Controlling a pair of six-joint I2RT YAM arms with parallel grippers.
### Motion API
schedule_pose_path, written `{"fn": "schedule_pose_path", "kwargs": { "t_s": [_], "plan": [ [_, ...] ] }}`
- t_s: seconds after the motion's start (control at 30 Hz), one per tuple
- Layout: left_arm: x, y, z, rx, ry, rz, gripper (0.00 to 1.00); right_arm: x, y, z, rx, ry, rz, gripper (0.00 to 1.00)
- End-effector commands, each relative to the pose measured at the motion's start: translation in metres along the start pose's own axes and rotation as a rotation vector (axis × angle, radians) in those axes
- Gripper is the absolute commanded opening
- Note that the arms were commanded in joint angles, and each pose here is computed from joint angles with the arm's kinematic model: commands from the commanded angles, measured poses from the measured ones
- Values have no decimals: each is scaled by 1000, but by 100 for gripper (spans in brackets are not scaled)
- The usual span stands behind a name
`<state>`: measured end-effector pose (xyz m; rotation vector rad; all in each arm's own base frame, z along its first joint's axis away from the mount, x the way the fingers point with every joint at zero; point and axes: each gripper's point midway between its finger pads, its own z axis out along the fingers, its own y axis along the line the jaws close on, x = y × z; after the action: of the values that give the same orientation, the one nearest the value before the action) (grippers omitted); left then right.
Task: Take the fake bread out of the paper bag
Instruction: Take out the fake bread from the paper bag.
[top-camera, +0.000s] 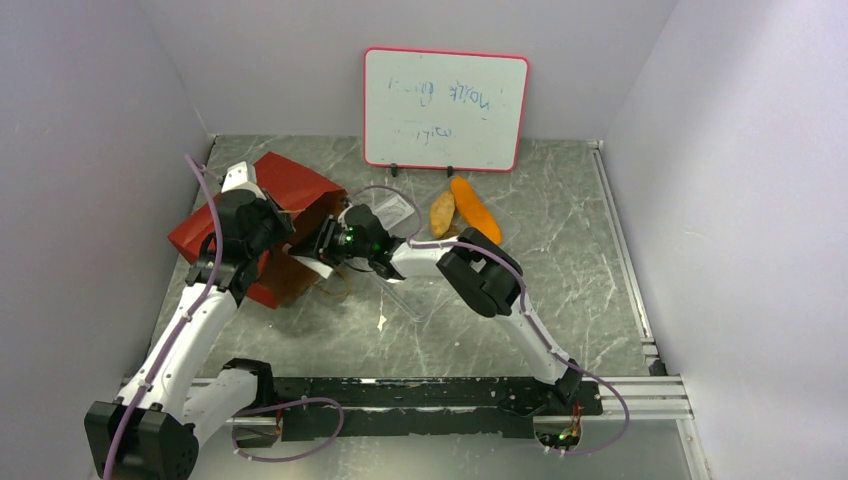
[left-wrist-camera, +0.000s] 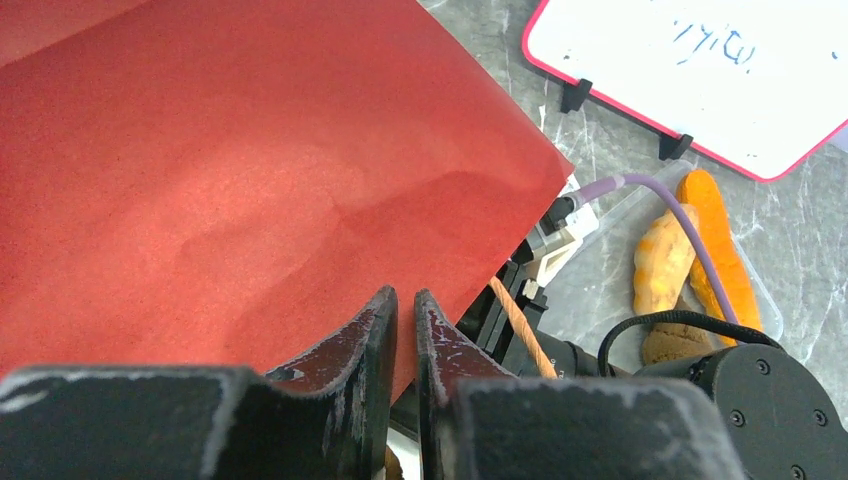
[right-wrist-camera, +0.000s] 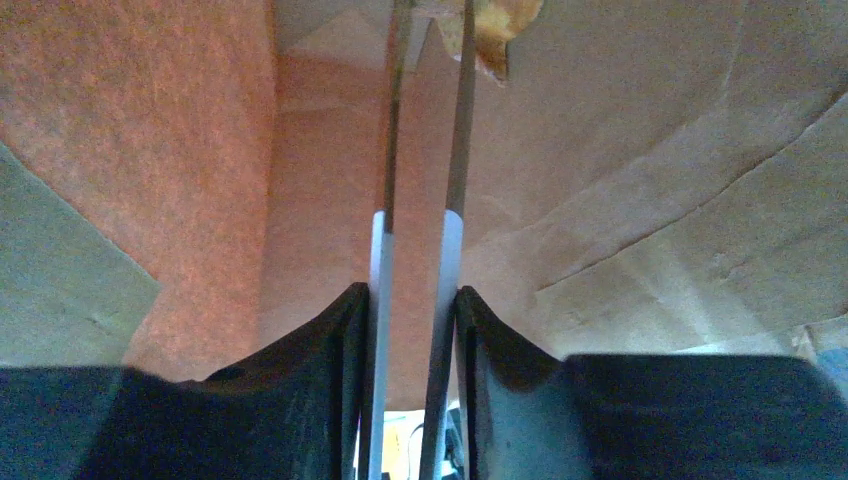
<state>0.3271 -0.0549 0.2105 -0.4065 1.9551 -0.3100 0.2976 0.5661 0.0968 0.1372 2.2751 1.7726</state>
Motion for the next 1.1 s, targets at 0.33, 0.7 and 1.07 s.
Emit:
{"fn": "schedule_pose_path", "kwargs": {
  "t_s": [0.33, 0.7, 1.07],
  "plan": [
    [1, 4, -4, -26, 4, 11, 7, -7, 18, 2, -72, -3, -16, 0],
    [-7, 11, -6, -71, -37, -22, 7, 1, 29, -35, -89, -31, -35, 0],
    [-12, 10, -1, -80, -51, -43, 8, 9, 30, -69, -79, -61, -50, 0]
  ]
}}
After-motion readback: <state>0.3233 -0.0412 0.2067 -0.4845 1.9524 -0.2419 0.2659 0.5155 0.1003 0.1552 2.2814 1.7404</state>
